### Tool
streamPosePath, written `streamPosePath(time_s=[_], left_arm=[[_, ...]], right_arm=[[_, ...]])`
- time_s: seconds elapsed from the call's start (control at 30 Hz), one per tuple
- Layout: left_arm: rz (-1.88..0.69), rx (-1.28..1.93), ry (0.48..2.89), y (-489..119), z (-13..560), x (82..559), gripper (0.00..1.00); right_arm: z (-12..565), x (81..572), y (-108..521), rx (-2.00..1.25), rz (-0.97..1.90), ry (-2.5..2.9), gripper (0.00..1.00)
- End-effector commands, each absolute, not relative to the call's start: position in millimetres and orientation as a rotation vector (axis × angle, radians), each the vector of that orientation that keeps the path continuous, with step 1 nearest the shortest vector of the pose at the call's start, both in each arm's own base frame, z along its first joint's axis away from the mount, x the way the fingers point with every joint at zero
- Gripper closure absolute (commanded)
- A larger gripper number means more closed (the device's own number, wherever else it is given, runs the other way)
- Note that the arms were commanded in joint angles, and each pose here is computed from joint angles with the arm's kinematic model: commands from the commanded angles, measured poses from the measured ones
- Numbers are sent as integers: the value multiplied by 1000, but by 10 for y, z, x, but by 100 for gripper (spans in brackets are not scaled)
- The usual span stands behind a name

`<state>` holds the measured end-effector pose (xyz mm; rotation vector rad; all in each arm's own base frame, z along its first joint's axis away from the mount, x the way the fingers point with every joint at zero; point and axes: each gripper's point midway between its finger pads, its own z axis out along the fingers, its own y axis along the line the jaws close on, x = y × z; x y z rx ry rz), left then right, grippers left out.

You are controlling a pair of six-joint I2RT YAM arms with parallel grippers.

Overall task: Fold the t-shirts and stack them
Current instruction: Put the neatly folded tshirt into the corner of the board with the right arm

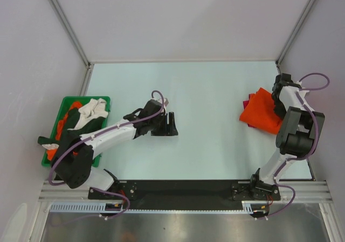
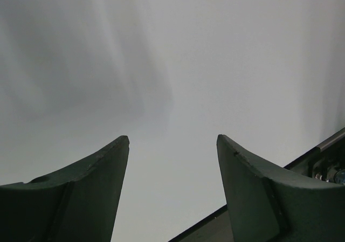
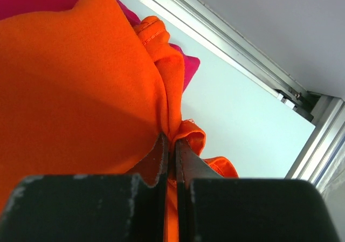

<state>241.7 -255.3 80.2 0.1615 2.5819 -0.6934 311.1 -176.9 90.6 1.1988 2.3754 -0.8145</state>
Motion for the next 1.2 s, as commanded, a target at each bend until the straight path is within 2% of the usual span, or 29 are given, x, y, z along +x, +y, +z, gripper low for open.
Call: streamPosePath(time_s=[0.0,0.3,0.33,0.4,0.43,0.57,0.73,0.93,1.07,1.17], left_arm=[[-732,192,2537,-2662,965,2485,28],[-737,203,2540,-2711,959,2487,28],[-738,203,2544,-2720,953,2484,28],[-745,214,2542,-2751,967,2474,28],[-745,215,2540,-2758,968,2477,28],[-750,234,2540,-2809,983,2454,28],[-748,250,2539,-2857,1001,2433,28],[-761,266,2542,-2930,987,2433,28],[-837,319,2502,-3201,1140,2600,28],[-898,356,2499,-3484,1221,2781,29]], right_arm=[[845,3142,-1815,1236,-819,2356,100],[1351,3432,-1686,1144,-748,2182,99],[1431,3443,-1666,1137,-730,2163,91],[1530,3475,-1634,1129,-717,2137,82],[1580,3482,-1623,1122,-705,2129,70],[1715,3507,-1571,1112,-660,2104,52],[1827,3489,-1539,1108,-637,2079,48],[1966,3647,-1074,958,-392,2086,49],[1989,3651,-796,924,-269,2091,50],[1919,3597,-723,846,-291,2118,50]])
